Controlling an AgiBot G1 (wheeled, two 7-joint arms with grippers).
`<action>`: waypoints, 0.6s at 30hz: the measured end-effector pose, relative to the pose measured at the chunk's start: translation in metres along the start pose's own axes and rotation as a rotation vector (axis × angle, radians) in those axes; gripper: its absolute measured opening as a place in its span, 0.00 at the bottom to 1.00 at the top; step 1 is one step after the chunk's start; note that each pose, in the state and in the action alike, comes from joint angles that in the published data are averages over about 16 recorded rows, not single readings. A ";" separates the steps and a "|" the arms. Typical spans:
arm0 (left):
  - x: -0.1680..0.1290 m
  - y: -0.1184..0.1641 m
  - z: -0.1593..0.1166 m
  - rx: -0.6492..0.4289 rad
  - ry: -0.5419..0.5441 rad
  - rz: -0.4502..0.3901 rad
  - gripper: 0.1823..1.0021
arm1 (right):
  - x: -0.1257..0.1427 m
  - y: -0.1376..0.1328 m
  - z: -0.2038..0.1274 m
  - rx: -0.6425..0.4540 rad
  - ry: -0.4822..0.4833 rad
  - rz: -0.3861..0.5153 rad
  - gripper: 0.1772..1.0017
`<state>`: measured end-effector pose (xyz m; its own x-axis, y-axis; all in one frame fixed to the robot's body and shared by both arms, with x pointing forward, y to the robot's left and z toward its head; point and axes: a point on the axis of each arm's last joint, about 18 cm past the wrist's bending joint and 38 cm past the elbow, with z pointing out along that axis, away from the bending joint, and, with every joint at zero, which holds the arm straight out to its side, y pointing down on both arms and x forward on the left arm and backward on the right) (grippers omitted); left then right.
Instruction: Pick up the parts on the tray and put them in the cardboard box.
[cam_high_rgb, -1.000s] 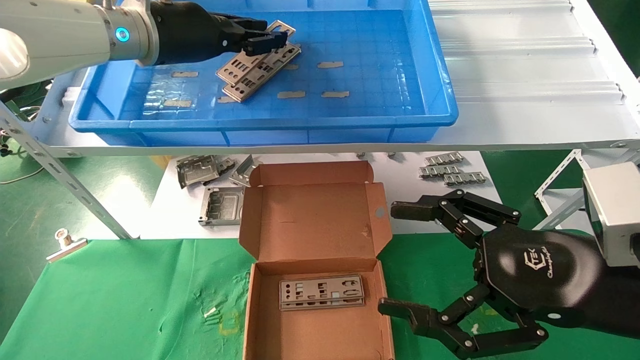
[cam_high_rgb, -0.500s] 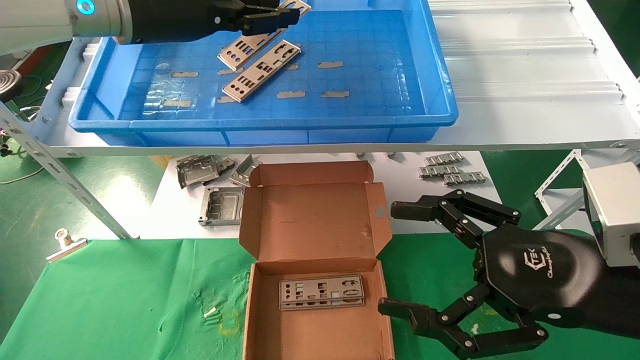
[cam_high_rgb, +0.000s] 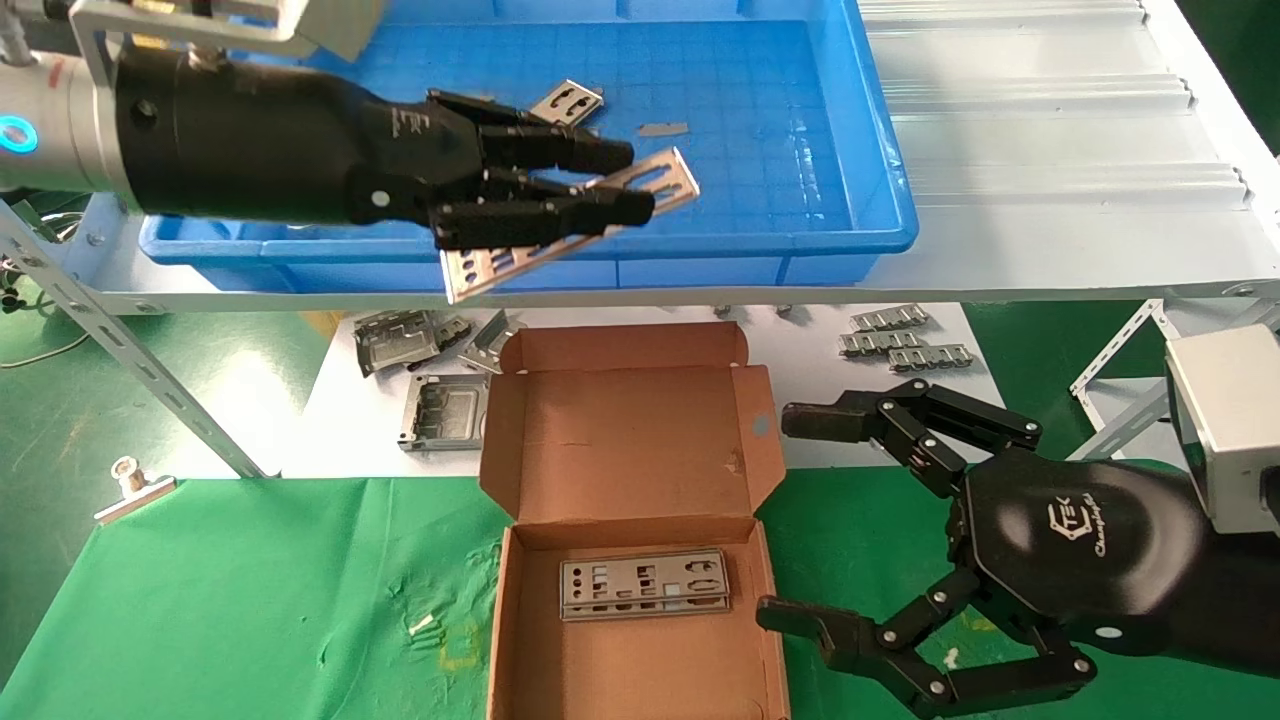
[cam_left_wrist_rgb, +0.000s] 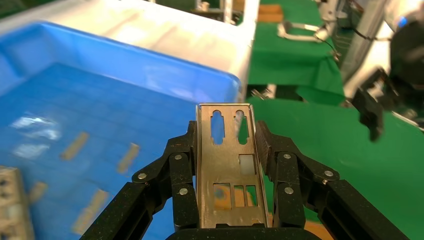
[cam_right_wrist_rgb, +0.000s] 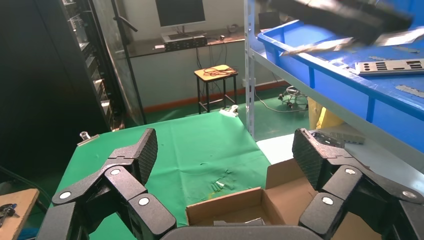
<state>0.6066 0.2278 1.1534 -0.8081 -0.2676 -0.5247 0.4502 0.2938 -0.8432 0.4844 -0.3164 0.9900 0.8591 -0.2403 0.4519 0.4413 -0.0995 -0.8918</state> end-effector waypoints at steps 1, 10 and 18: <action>0.004 0.005 -0.001 -0.005 0.014 0.009 0.32 | 0.000 0.000 0.000 0.000 0.000 0.000 1.00; 0.040 0.072 0.017 -0.073 0.089 0.106 0.32 | 0.000 0.000 0.000 0.000 0.000 0.000 1.00; 0.063 0.144 0.058 -0.135 0.090 0.186 0.32 | 0.000 0.000 0.000 0.000 0.000 0.000 1.00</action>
<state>0.6426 0.2002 0.9917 -0.7495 -0.1161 -0.6517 0.5443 0.4523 -0.7065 0.4844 -0.3164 0.9900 0.8591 -0.2403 0.4519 0.4413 -0.0995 -0.8918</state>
